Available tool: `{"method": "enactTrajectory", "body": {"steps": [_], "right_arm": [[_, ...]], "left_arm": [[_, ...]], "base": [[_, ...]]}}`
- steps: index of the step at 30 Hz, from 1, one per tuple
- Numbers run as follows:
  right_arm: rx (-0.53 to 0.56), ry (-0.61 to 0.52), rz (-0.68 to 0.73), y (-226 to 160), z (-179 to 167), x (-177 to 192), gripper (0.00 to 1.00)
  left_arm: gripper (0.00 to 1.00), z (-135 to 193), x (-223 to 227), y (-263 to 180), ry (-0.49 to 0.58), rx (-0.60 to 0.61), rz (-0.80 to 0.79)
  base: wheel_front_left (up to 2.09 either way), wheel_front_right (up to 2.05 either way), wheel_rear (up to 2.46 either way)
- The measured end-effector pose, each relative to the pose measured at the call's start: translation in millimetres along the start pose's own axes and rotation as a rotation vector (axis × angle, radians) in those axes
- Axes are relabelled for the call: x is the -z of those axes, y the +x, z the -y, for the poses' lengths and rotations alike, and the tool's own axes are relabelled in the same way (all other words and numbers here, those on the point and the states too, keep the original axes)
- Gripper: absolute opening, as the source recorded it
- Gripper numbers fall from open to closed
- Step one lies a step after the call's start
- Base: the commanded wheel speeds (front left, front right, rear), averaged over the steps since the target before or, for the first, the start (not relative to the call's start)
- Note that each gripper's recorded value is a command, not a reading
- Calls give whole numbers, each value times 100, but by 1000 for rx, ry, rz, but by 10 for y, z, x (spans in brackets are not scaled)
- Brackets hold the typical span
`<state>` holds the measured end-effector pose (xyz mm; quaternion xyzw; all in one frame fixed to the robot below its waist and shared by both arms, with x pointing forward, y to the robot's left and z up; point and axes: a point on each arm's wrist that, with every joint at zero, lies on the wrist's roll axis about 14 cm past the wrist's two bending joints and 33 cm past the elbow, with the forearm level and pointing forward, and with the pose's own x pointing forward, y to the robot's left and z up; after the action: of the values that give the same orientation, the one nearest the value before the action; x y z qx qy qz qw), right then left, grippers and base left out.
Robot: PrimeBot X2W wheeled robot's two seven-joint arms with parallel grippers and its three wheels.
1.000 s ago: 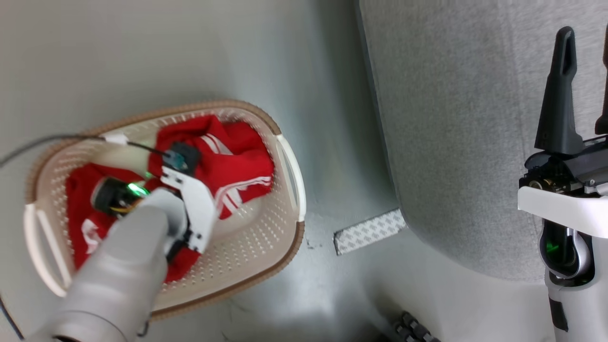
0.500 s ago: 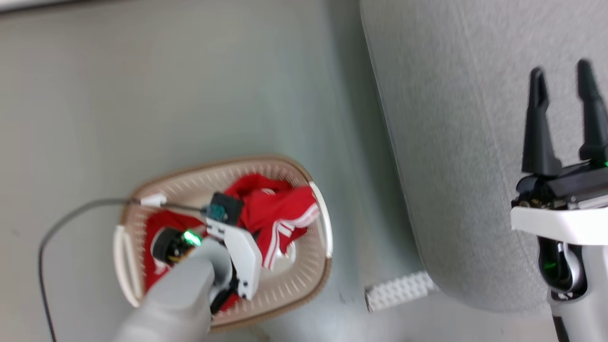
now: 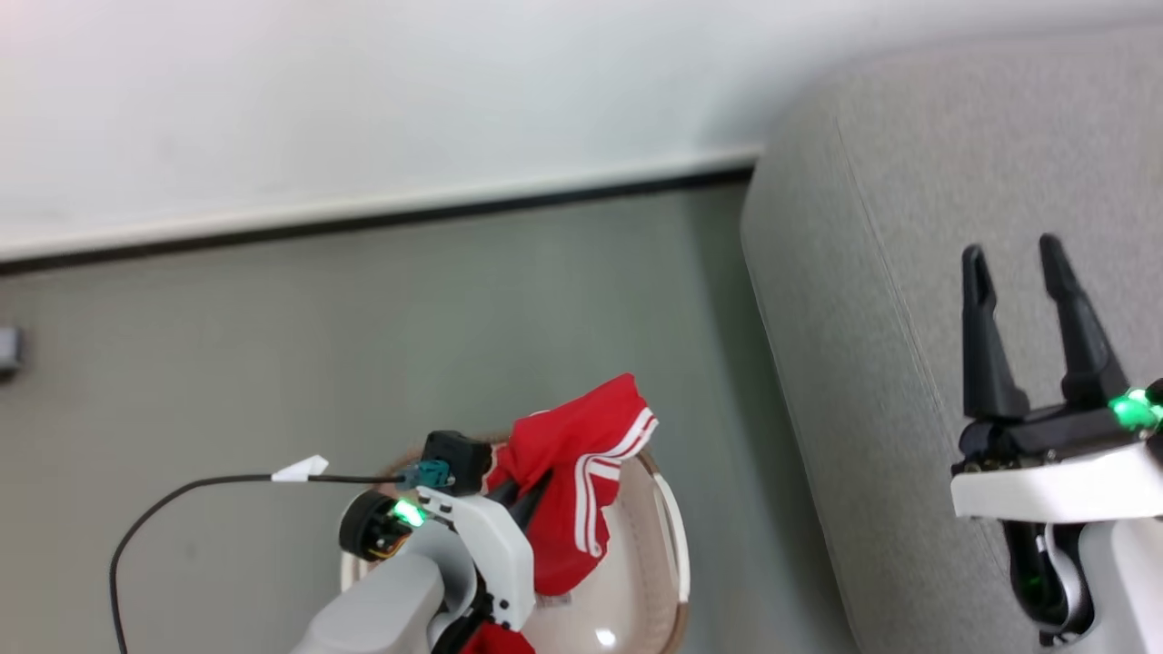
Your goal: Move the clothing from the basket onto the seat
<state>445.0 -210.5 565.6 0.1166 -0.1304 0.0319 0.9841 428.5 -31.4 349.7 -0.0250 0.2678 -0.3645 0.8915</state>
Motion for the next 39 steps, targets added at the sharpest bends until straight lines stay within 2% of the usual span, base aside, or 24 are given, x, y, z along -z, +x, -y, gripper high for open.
{"method": "enactTrajectory", "body": {"steps": [13, 25, 32, 39], "right_arm": [[-99, 55, 27, -201, -447, -193, 100], [-142, 71, 5, -497, -636, -202, 100], [-180, 83, -14, -558, -778, -159, 100], [-195, 90, -27, -556, -829, -114, 100]], "left_arm": [[0, 23, -1201, -641, -10, -61, 389], [0, 255, -1983, -1251, 99, -74, 654], [0, 417, -2327, -1501, 140, -59, 754], [0, 486, -2425, -1597, 146, -56, 782]], "base": [[0, 0, 0], [0, 0, 0], [0, 0, 0], [0, 0, 0]]}}
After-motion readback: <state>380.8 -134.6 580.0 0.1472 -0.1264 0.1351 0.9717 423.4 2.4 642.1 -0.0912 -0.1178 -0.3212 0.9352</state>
